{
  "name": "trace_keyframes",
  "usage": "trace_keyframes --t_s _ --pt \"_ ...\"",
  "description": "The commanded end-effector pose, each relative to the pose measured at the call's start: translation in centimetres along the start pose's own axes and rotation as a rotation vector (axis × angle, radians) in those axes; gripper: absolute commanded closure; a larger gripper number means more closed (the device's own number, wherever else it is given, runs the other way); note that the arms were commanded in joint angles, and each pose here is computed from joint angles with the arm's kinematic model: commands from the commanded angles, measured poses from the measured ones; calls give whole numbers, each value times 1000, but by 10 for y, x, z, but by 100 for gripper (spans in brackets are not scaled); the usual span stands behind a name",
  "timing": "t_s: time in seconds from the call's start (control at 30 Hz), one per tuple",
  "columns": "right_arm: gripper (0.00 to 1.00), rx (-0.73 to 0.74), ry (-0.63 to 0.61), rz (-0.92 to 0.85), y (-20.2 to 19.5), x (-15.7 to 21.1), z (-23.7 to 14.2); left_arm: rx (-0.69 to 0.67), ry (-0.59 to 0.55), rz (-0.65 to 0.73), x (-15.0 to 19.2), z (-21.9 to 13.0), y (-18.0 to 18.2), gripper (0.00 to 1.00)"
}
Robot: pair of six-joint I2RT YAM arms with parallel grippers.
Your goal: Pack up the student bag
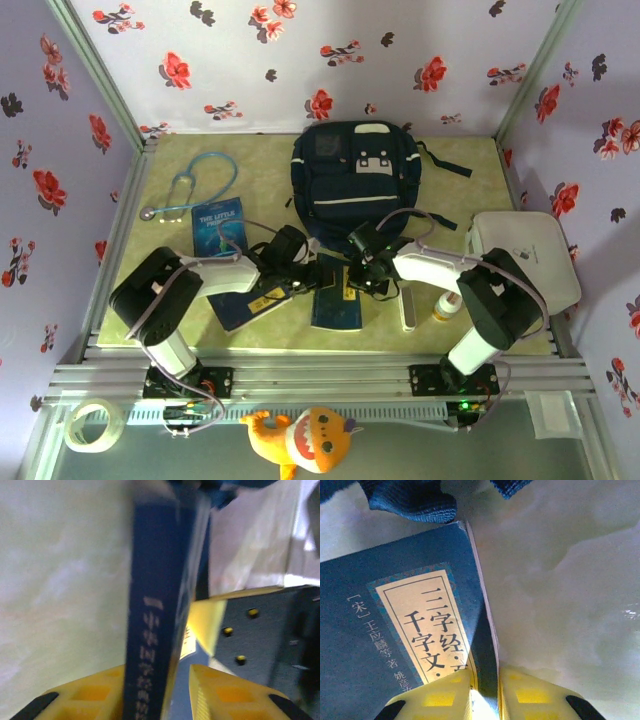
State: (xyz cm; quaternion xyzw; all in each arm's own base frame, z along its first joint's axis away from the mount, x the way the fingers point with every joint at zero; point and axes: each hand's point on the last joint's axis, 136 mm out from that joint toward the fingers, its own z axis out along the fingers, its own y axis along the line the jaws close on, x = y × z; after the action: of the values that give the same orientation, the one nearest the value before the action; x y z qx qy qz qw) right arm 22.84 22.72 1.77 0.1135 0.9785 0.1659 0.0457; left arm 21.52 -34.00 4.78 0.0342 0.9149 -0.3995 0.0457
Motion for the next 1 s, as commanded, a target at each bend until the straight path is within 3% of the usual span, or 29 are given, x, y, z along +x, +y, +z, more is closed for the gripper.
trace_keyframes --t_s 0.0,0.3,0.47,0.57,0.8,0.97 --pt "82 164 17 12 -42 10 27 60 76 42 12 2 -19 68" --pt "78 145 -29 -1 -36 2 16 34 -36 110 -4 -25 -26 76" --pt "71 84 -58 -19 -22 -3 5 41 -78 120 -8 -38 -27 90" --pt "61 17 -98 -40 -7 -10 -10 45 -99 125 -12 -47 -29 100" --pt "31 -160 -267 -106 33 -35 -73 -14 -200 148 -33 -99 -33 100" --pt "19 -303 -349 -80 63 -55 -114 -21 -354 101 -72 -154 -57 100"
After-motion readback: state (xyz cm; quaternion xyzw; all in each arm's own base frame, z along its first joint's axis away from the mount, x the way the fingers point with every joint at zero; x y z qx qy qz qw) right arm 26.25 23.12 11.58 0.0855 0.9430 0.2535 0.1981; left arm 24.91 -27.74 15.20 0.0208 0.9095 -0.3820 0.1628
